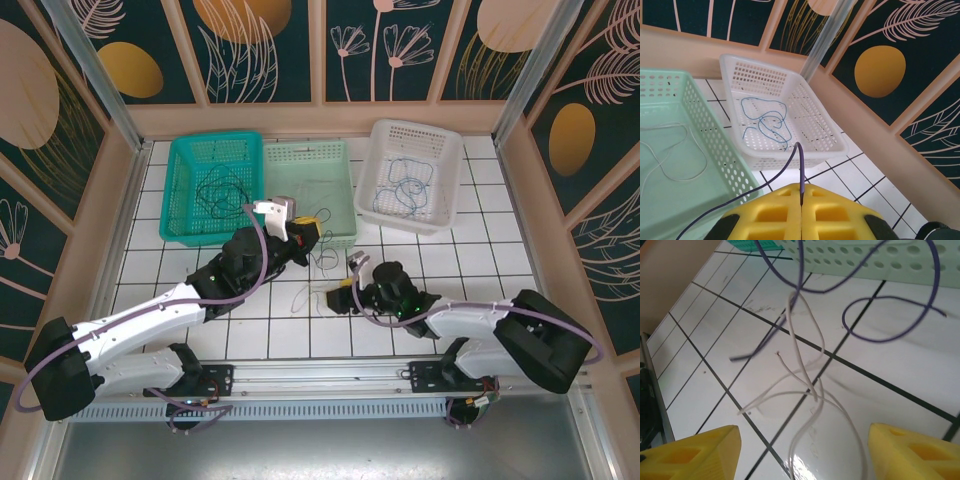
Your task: Untangle the cables
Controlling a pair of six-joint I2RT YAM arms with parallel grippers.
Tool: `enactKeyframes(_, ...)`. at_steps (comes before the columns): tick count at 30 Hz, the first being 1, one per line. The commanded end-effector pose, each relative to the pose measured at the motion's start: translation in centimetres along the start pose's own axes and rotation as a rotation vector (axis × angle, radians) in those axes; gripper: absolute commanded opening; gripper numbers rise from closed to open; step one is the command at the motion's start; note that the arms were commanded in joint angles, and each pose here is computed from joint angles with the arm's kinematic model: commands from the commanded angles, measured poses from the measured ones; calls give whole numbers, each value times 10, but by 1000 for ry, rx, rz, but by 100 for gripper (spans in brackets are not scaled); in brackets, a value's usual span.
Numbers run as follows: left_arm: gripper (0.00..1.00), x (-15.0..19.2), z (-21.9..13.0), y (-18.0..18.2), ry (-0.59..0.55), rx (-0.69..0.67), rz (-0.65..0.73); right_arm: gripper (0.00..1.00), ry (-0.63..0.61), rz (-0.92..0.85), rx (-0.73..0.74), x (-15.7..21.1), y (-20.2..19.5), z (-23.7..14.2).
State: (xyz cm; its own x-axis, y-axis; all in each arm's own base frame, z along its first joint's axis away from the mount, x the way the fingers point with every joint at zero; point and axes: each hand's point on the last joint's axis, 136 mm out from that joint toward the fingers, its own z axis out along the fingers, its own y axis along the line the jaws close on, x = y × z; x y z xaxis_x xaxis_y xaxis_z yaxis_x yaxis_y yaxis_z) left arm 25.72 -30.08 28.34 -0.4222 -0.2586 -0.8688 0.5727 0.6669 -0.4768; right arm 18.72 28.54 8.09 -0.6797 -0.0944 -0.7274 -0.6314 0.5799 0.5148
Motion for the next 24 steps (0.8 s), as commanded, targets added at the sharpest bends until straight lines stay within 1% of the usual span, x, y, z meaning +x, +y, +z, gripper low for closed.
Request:
enactKeyframes(1, 8, -13, 0, -10, -36, 24, -18, 69, -62, -51, -59, -24, 18, 5)
enactKeyframes(3, 8, -14, 0, -11, -40, 30, -21, 68, -49, -54, -40, -23, 15, 10)
enactKeyframes(6, 8, -17, -1, -14, -49, 41, -24, 63, -37, -57, -15, -24, 9, 19)
enactKeyframes(12, 8, -29, -5, -17, -77, 43, -9, 42, -33, -63, -14, -25, 7, 31)
enactKeyframes(13, 8, -32, -7, -18, -83, 43, -5, 35, -36, -66, -14, -25, 7, 31)
enactKeyframes(15, 8, -35, -8, -19, -94, 45, -2, 15, -46, -67, -10, -25, 6, 29)
enactKeyframes(16, 8, -37, -9, -19, -100, 42, -1, 6, -46, -66, -6, -24, 5, 28)
enactKeyframes(17, 8, -38, -10, -18, -102, 37, 1, 1, -42, -66, -1, -22, 4, 27)
enactKeyframes(20, 8, -47, -13, -16, -112, -5, 49, 0, -8, -60, 21, -13, -2, 25)
enactKeyframes(22, 8, -65, -19, -15, -137, -53, 104, 0, 6, -53, 34, -6, -6, 22)
enactKeyframes(24, 8, -90, -30, -18, -184, -86, 157, 0, 10, -45, 46, -2, -9, 19)
